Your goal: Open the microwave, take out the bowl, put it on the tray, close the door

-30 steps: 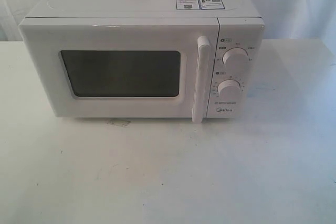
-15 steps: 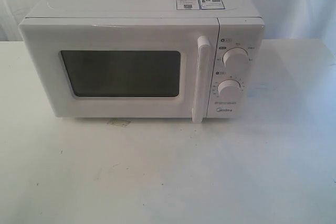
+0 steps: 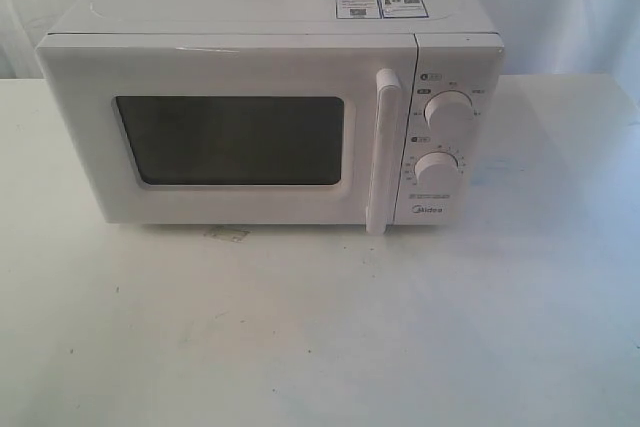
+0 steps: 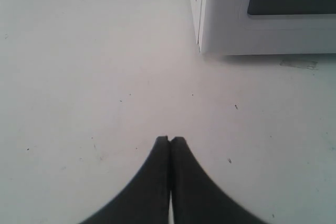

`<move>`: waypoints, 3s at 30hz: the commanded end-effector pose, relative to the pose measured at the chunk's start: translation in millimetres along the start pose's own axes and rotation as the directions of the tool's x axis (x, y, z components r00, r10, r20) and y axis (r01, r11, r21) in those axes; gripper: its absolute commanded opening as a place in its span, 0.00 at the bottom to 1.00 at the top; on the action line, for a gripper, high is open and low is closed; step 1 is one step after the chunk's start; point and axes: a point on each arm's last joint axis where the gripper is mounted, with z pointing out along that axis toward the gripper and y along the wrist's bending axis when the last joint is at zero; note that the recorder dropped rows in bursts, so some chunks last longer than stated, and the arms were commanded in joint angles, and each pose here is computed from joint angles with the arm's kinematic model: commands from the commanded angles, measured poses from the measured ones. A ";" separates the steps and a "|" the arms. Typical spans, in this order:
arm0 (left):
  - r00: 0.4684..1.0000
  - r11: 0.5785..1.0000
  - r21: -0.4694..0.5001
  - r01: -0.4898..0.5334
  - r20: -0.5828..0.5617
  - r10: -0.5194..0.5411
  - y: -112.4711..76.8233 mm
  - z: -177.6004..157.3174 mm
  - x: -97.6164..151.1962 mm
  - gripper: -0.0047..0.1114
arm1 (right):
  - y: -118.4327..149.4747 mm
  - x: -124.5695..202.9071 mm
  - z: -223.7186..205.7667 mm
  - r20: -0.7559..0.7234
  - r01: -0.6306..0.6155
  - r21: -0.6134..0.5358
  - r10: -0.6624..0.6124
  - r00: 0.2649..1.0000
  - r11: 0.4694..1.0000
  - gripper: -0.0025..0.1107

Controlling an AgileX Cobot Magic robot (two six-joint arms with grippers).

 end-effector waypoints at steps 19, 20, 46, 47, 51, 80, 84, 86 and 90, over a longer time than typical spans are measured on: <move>1.000 1.000 0.009 0.003 -0.003 -0.003 -0.5 0.2 1.3 0.04 | 8.1 26.5 76.8 -0.205 0.006 -0.046 -0.015 0.979 0.999 0.02; 1.000 1.000 0.009 0.003 -0.003 -0.003 -0.5 0.2 1.3 0.04 | 10.8 38.8 93.4 -0.275 0.005 -0.058 -0.021 0.961 0.998 0.02; 1.000 1.000 0.009 0.003 -0.003 -0.003 -0.5 0.2 1.3 0.04 | 129.3 108.6 127.5 -0.280 0.142 -0.772 -0.532 0.799 0.619 0.02; 1.000 1.000 0.009 0.003 -0.003 -0.003 -0.5 0.2 1.3 0.04 | 124.0 109.0 130.7 -0.300 0.132 -0.752 -0.514 0.803 0.646 0.02; 1.000 1.000 0.009 0.003 -0.003 -0.003 -0.5 0.2 1.3 0.04 | 92.4 112.8 149.2 -0.377 0.103 -0.638 -0.426 0.822 0.763 0.02; 1.000 1.000 0.009 0.003 -0.003 -0.003 -0.5 0.2 1.3 0.04 | 83.9 104.3 178.3 -0.323 -0.059 -0.662 -0.214 0.922 0.747 0.22; 1.000 1.000 0.009 0.003 -0.003 -0.003 -0.5 0.2 1.3 0.04 | 74.7 107.8 183.8 -0.350 -0.011 -0.579 -0.236 0.907 0.816 0.02; 1.000 1.000 0.009 0.003 -0.003 -0.003 -0.5 0.2 1.3 0.04 | 69.6 109.4 186.3 -0.364 0.015 -0.533 -0.245 0.898 0.846 0.02; 1.000 1.000 0.009 0.003 -0.003 -0.003 -0.5 0.2 1.3 0.04 | 53.9 112.0 188.7 -0.379 0.023 -0.492 -0.237 0.895 0.871 0.02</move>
